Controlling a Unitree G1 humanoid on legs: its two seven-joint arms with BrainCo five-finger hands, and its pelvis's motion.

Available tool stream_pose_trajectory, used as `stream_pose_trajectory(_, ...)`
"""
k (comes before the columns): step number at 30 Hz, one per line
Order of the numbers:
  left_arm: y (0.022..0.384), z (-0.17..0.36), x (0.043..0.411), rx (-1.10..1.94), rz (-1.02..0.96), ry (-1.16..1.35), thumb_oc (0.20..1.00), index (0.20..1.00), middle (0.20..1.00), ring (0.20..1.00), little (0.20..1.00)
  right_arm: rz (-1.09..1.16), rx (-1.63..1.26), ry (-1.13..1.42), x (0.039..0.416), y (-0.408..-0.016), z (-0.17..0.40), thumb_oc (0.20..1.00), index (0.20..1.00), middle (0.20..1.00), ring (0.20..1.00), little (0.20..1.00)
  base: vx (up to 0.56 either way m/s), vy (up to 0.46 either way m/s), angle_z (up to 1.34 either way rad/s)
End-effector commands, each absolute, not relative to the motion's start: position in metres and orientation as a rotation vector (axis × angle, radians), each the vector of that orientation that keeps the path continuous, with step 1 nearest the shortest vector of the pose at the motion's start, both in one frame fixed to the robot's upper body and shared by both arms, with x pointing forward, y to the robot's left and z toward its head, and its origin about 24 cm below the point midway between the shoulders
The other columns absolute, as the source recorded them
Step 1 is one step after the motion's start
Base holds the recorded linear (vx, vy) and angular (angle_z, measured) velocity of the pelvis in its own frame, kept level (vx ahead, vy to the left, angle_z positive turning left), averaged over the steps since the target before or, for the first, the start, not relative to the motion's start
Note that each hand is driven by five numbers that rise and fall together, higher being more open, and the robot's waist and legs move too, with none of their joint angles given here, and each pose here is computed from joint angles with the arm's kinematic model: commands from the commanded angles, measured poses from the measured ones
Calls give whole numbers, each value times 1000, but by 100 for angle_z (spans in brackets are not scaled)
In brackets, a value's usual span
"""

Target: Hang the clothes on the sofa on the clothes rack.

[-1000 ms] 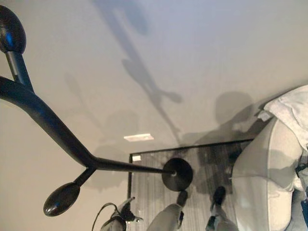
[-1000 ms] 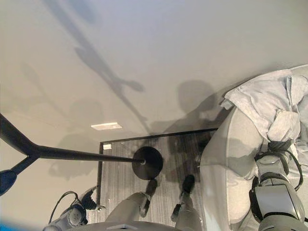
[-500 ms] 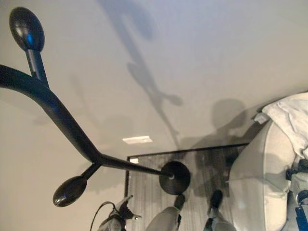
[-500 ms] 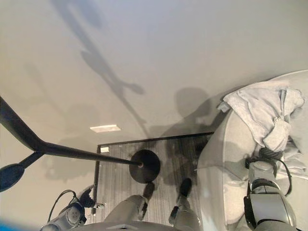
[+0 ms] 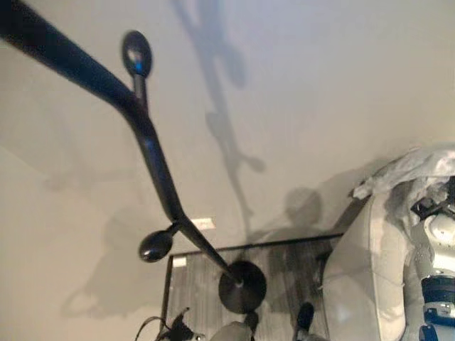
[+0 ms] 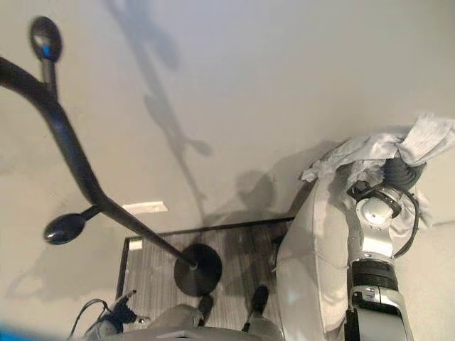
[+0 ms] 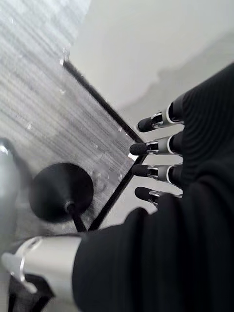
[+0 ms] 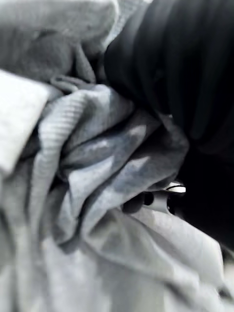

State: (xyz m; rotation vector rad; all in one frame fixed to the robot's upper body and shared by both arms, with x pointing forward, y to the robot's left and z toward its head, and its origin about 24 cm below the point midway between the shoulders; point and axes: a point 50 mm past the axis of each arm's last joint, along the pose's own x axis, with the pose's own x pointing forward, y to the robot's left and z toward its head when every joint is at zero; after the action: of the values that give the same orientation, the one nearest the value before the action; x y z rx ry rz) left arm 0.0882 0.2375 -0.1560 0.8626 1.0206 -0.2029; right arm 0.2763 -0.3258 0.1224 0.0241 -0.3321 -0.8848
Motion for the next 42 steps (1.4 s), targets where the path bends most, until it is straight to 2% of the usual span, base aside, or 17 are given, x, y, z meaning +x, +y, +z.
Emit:
stream_pose_trajectory(1, 240, -159, 75, 888, -210, 1067, 1000, 1000, 1000, 1000, 1000, -880, -29, -649, 276, -330, 194, 200, 200, 200, 200, 200, -10, 316, -40)
stream_pose_trajectory(3, 243, -158, 74, 872, -178, 1069, 1000, 1000, 1000, 1000, 1000, -876, -37, -660, 277, -330, 199, 200, 200, 200, 200, 200, -12, 138, -39)
stream_pose_trajectory(7, 263, -145, 90, 753, 30, 1002, 1000, 1000, 1000, 1000, 1000, -804, -117, -777, 287, -307, 238, 200, 200, 200, 200, 200, 3, 134, -26)
stream_pose_trajectory(13, 278, -138, 96, 707, 145, 989, 1000, 1000, 1000, 1000, 1000, -718, -122, -963, 291, -271, 286, 200, 200, 200, 200, 200, -32, 118, -27)
stream_pose_trajectory(18, 274, -138, 101, 727, 107, 970, 1000, 1000, 1000, 1000, 1000, -717, -134, -1098, 284, -251, 316, 200, 200, 200, 200, 200, -125, 108, -28)
stream_pose_trajectory(20, 272, -143, 92, 771, 52, 1015, 1000, 1000, 1000, 1000, 1000, -700, -109, -1174, 279, -236, 331, 200, 200, 200, 200, 200, -181, 87, -42)
stream_pose_trajectory(28, 279, -153, 51, 717, 113, 1224, 1000, 1000, 1000, 1000, 1000, -663, -109, -1219, 275, -222, 338, 200, 200, 200, 200, 200, -164, 5, -14)
stream_pose_trajectory(30, 283, -155, 21, 676, 152, 1345, 1000, 1000, 1000, 1000, 1000, -700, -108, -1200, 276, -227, 332, 200, 200, 200, 200, 200, -229, -108, 26)
stream_pose_trajectory(33, 283, -157, 5, 677, 135, 1415, 1000, 1000, 1000, 1000, 1000, -759, -136, -1170, 273, -241, 323, 200, 200, 200, 200, 200, -322, -291, 79)
stream_pose_trajectory(37, 277, -158, 14, 686, 105, 1383, 1000, 1000, 1000, 1000, 1000, -760, -176, -1172, 270, -244, 321, 200, 200, 200, 200, 200, -355, -304, 36)
stream_pose_trajectory(42, 258, -161, 39, 646, 106, 1271, 1000, 1000, 1000, 1000, 1000, -675, -169, -1090, 287, -235, 309, 200, 200, 200, 200, 200, -558, -389, -33)
